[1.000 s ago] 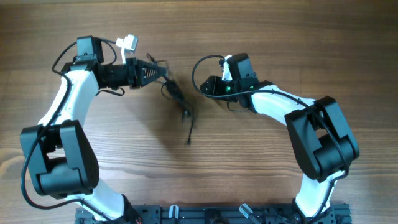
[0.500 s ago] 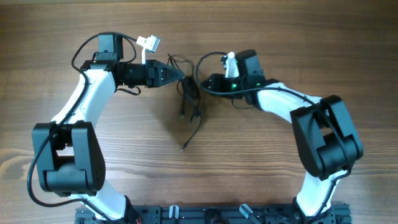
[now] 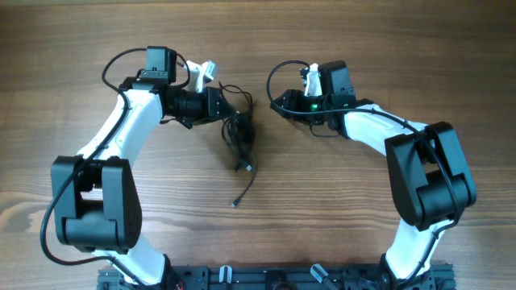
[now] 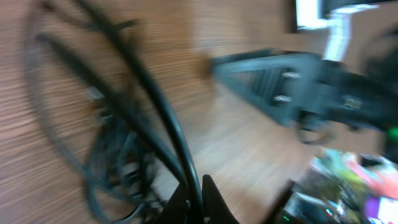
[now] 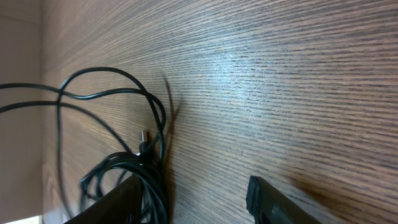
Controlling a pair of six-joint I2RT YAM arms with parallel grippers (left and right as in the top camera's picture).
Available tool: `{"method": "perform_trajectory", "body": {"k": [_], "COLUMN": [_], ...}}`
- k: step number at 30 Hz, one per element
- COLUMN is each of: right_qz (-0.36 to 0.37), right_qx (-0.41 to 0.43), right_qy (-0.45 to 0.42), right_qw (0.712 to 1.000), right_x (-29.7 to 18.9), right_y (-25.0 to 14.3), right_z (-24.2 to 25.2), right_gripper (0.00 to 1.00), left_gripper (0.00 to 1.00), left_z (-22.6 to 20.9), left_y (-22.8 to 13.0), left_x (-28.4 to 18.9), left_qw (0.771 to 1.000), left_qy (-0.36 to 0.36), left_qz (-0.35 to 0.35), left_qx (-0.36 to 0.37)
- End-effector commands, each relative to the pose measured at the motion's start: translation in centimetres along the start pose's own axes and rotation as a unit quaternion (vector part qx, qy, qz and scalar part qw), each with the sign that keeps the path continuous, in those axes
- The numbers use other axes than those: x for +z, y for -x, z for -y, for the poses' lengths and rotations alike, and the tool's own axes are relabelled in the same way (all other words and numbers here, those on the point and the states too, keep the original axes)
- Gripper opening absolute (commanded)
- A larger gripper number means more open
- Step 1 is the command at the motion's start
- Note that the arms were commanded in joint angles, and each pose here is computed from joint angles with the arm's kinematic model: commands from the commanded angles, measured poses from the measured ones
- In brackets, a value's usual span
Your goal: Untangle cables
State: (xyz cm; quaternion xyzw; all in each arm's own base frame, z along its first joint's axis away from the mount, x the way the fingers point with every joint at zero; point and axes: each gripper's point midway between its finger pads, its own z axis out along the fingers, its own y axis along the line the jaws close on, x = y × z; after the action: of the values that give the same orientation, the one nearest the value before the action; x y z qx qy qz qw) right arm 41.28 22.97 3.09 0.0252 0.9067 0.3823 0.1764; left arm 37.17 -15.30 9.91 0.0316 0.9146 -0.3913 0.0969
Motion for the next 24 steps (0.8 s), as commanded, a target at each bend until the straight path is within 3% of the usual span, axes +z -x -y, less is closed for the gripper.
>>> {"method": "perform_trajectory", "body": {"k": [1, 3, 5, 8, 12, 15, 18, 19, 24], "right_qz": [-0.014, -0.014, -0.015, -0.023, -0.029, -0.036, -0.034, -0.032, -0.040], "right_qx": [0.006, 0.006, 0.004, -0.006, -0.042, -0.091, -0.114, -0.117, -0.130], "right_qy": [0.001, 0.001, 0.002, 0.004, 0.003, 0.018, 0.009, 0.003, 0.004], "right_qw": [1.000, 1.000, 1.000, 1.000, 0.999, 0.995, 0.993, 0.993, 0.991], "right_x": [0.5, 0.5, 0.6, 1.2, 2.2, 3.0, 3.6, 3.8, 4.4], "right_y": [-0.8, -0.8, -0.9, -1.6, -2.8, -3.9, -4.5, -4.6, -5.7], "right_z": [0.3, 0.3, 0.2, -0.6, -1.9, -3.7, -4.3, -4.3, -5.1], "right_gripper": [0.58, 0.58, 0.57, 0.53, 0.53, 0.54, 0.62, 0.63, 0.63], "left_gripper": [0.25, 0.35, 0.42, 0.50, 0.74, 0.73, 0.54, 0.53, 0.69], "left_z": [-6.6, -8.6, -9.0, -8.7, -6.2, -5.5, -5.8, -6.3, -10.0], "left_y": [-0.3, -0.4, -0.5, 0.3, 2.3, 2.9, 2.0, 1.6, 1.1], "left_x": [-0.4, -1.4, -1.6, -1.9, -2.2, -2.4, -2.3, -2.5, -4.7], "left_qw": [0.981, 0.963, 0.956, 0.952, 0.963, 0.957, 0.953, 0.948, 0.906], "left_qy": [0.177, 0.239, 0.251, 0.243, 0.179, 0.173, 0.191, 0.214, 0.349], "left_qz": [0.014, 0.029, 0.036, 0.056, 0.069, 0.082, 0.069, 0.068, 0.096], "left_qx": [-0.078, -0.123, -0.146, -0.177, -0.187, -0.220, -0.226, -0.228, -0.219]}}
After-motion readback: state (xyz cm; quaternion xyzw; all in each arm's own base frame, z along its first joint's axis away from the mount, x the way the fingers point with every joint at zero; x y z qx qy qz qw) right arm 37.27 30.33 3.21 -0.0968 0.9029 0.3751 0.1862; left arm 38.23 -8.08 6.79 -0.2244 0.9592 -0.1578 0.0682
